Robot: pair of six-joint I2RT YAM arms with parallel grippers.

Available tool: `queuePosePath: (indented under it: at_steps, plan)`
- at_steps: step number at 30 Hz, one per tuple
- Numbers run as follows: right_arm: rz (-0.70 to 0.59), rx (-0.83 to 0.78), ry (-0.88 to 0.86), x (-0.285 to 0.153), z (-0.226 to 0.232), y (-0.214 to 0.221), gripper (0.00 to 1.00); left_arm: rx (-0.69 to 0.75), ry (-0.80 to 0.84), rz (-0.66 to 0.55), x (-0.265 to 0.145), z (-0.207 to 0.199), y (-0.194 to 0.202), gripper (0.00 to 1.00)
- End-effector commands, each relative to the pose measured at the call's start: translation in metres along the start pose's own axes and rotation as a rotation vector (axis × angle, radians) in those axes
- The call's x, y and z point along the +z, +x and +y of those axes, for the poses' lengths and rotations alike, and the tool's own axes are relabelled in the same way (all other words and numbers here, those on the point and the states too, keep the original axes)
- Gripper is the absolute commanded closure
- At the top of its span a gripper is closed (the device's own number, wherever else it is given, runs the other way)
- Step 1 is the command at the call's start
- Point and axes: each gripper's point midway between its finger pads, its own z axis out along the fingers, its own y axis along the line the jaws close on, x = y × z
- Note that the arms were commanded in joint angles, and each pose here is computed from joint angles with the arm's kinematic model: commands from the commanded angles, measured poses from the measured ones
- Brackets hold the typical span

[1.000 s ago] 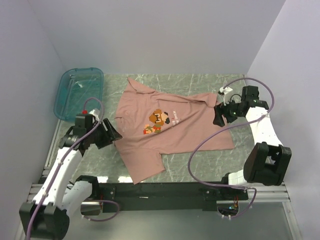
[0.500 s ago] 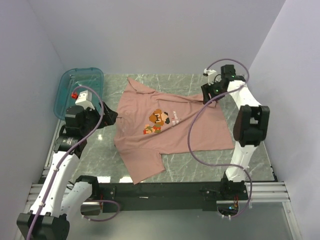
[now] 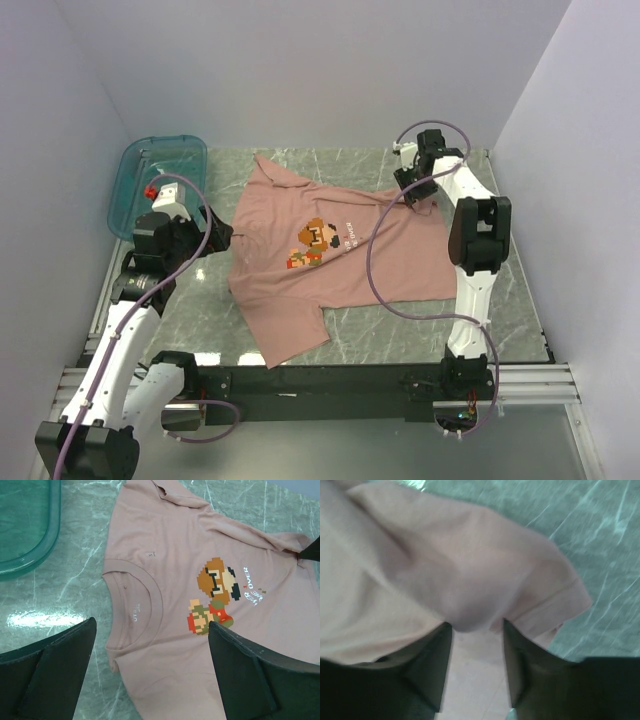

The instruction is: Fold and stack the t-shirts

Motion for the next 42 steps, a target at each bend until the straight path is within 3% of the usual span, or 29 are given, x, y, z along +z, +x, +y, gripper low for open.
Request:
queuePosePath:
  at_steps: [1,3,7,12,14,15,16,17,18,19,23,24,26,27,29,33,42]
  plan:
    - [-0.021,0.010,0.056,0.001,-0.013,-0.017,0.52,0.028,0.016,-0.048,0.001,-0.003,-0.013,0.01]
    - [-0.022,0.008,0.067,0.004,-0.015,-0.020,0.62,0.030,0.017,-0.049,0.001,-0.003,-0.014,0.01]
    - [-0.098,0.007,0.154,-0.002,-0.035,-0.044,1.00,0.031,0.020,-0.037,0.003,-0.003,-0.011,0.02]
    - [-0.329,0.005,0.370,-0.033,-0.084,-0.126,1.00,0.033,0.004,-0.015,0.008,0.001,-0.006,0.02]
    - [-0.350,0.019,0.436,-0.020,-0.100,-0.138,1.00,0.034,-0.002,-0.006,0.011,0.002,-0.004,0.02]
    - [-0.431,0.031,0.498,-0.034,-0.113,-0.162,1.00,0.034,0.002,0.002,0.013,0.002,-0.003,0.02]
    - [-0.435,0.034,0.526,-0.023,-0.117,-0.163,0.63,0.034,0.002,0.015,0.015,0.003,0.000,0.03]
    - [-0.432,0.025,0.598,-0.026,-0.123,-0.165,0.43,0.034,0.003,0.021,0.017,0.003,0.001,0.03]
    - [-0.455,0.019,0.640,-0.025,-0.126,-0.170,0.16,0.036,0.009,0.027,0.018,0.002,0.002,0.03]
    - [-0.456,0.015,0.658,-0.026,-0.128,-0.170,0.12,0.036,0.012,0.033,0.019,0.002,0.003,0.04]
    - [-0.468,0.078,0.637,-0.042,-0.132,-0.159,0.10,0.032,0.014,0.041,0.021,0.002,0.005,0.04]
    - [-0.440,0.079,0.563,-0.031,-0.127,-0.143,0.10,0.029,0.016,0.042,0.021,0.002,0.006,0.03]
    - [-0.456,0.101,0.464,-0.053,-0.115,-0.137,0.10,0.025,0.023,0.046,0.022,0.000,0.007,0.03]
    - [-0.434,0.071,0.268,-0.054,-0.087,-0.124,0.10,0.022,0.022,0.052,0.022,0.001,0.008,0.03]
    - [-0.415,0.023,0.062,-0.060,-0.050,-0.108,0.13,0.018,0.032,0.062,0.023,0.000,0.011,0.03]
    - [-0.287,0.047,-0.243,-0.067,0.014,-0.042,0.21,0.007,0.038,0.096,0.026,-0.001,0.016,0.04]
    - [-0.043,0.099,-0.324,-0.049,0.055,0.063,0.38,-0.007,0.139,0.158,0.028,-0.017,0.029,0.10]
